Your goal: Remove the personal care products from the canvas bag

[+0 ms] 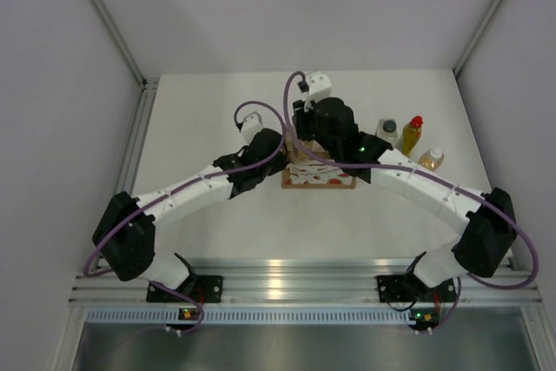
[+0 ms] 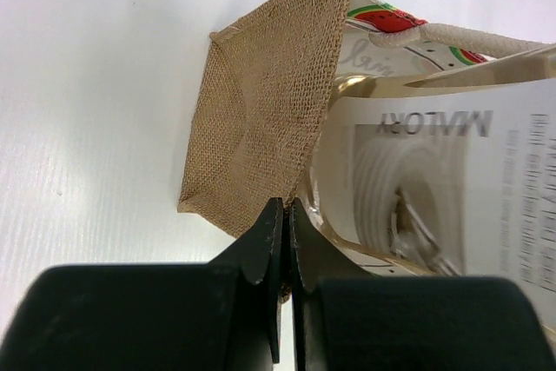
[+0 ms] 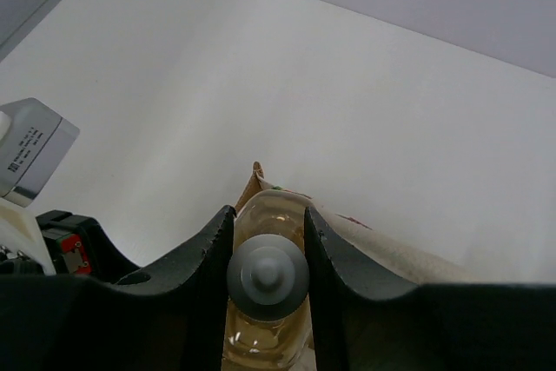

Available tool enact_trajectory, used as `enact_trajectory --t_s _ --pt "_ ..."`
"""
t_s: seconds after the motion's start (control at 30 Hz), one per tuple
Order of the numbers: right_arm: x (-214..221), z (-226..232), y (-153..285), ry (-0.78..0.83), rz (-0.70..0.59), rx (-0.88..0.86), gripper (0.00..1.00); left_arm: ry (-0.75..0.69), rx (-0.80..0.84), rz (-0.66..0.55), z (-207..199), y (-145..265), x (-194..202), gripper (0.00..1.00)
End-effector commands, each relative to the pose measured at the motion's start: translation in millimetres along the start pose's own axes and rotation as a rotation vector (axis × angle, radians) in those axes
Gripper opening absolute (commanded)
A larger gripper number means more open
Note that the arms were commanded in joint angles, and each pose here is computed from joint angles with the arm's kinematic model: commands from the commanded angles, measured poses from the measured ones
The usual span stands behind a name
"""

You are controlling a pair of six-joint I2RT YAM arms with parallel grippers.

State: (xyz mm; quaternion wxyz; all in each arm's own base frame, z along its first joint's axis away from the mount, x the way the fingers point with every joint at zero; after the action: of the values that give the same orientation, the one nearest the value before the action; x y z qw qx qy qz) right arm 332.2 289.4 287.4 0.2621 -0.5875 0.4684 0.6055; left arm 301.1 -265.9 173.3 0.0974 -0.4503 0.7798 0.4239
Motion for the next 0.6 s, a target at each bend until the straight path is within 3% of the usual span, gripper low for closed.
enact_trajectory --t_s 0.0,0.03,0.13,0.23,0.37,0.5,0.57 --pt "-109.5 -12.9 47.9 -0.106 -0.293 -0.010 0.00 0.015 0.017 -0.004 -8.6 3.3 -4.9 0.00" --pt "-110.7 -14.6 52.6 -0.103 -0.286 -0.012 0.00 0.017 0.018 -0.006 -8.9 3.6 -5.4 0.07" --pt "-120.0 -17.8 62.6 -0.095 -0.289 -0.017 0.00 0.031 0.023 -0.015 -10.4 6.2 -8.1 0.15" --pt "-128.9 -22.3 73.2 -0.083 -0.294 -0.018 0.00 0.038 0.031 -0.017 -12.6 8.5 -9.8 0.28" --pt "-143.4 -31.6 93.2 -0.095 -0.324 -0.012 0.00 0.037 0.038 -0.016 -14.1 10.1 -10.7 0.56" --pt "-156.6 -37.8 110.8 -0.091 -0.342 -0.022 0.00 0.041 0.049 -0.011 -17.0 12.0 -11.2 0.68" --pt "-162.1 -41.4 118.8 -0.089 -0.354 -0.020 0.00 0.040 0.054 -0.008 -18.3 13.0 -11.4 0.69"
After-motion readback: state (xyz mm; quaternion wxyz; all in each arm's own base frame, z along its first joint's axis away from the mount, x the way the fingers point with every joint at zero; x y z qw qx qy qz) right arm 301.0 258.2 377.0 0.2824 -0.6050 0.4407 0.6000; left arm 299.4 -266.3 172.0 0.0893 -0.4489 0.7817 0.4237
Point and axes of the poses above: each gripper's point midway between its finger pads, its own y axis back along the fingers, its own z axis along the line the jaws close on, x = y × z, the point moved 3 cm from there along y, back along the fingers, and after that the axes turned 8 degrees about y, right-handed, at the moved point
